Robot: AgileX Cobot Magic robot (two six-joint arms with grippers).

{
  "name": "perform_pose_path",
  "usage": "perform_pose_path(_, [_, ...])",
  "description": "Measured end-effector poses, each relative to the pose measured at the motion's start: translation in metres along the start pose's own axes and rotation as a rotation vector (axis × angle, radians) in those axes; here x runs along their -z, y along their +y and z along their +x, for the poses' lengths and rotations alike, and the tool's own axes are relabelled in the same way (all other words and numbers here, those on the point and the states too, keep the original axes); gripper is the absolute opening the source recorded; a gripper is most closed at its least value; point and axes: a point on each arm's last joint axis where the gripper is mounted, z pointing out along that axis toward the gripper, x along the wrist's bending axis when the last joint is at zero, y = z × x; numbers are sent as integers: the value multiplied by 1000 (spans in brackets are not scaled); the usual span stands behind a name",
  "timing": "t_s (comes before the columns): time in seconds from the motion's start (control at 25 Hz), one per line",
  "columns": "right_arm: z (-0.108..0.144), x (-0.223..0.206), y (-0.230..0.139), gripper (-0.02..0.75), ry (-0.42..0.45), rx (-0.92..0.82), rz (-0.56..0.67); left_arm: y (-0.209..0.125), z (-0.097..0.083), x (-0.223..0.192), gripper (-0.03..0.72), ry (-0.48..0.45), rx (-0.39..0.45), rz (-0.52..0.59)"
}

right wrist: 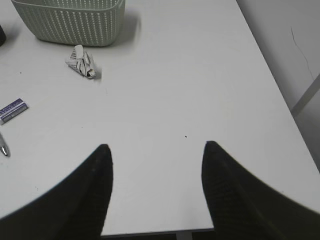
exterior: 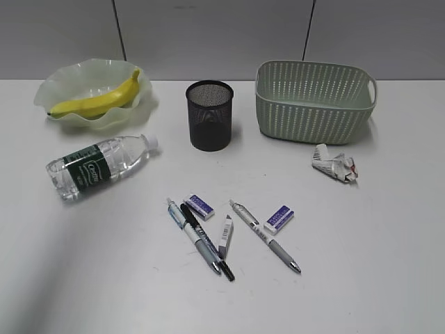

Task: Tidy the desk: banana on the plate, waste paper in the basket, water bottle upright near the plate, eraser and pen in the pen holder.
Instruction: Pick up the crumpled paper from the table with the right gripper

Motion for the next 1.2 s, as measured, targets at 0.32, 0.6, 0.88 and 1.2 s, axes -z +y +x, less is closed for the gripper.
perform_pose_path(0.32, [1,0,0,454,7,-4,0,-126,-8,64,338,-5,11,-68])
perform_pose_path(0.6, [1,0,0,454,14,-8,0,-227,-12,75,337,-3,8,-204])
perform_pose_path(0.88, [3,-1,3,454,28,-16,10,-298,-14,66,336,-1,2,-343])
perform_pose_path(1.2, [14,-45,54,454,161,100,98,-311,-14,63,336,-1,2,-388])
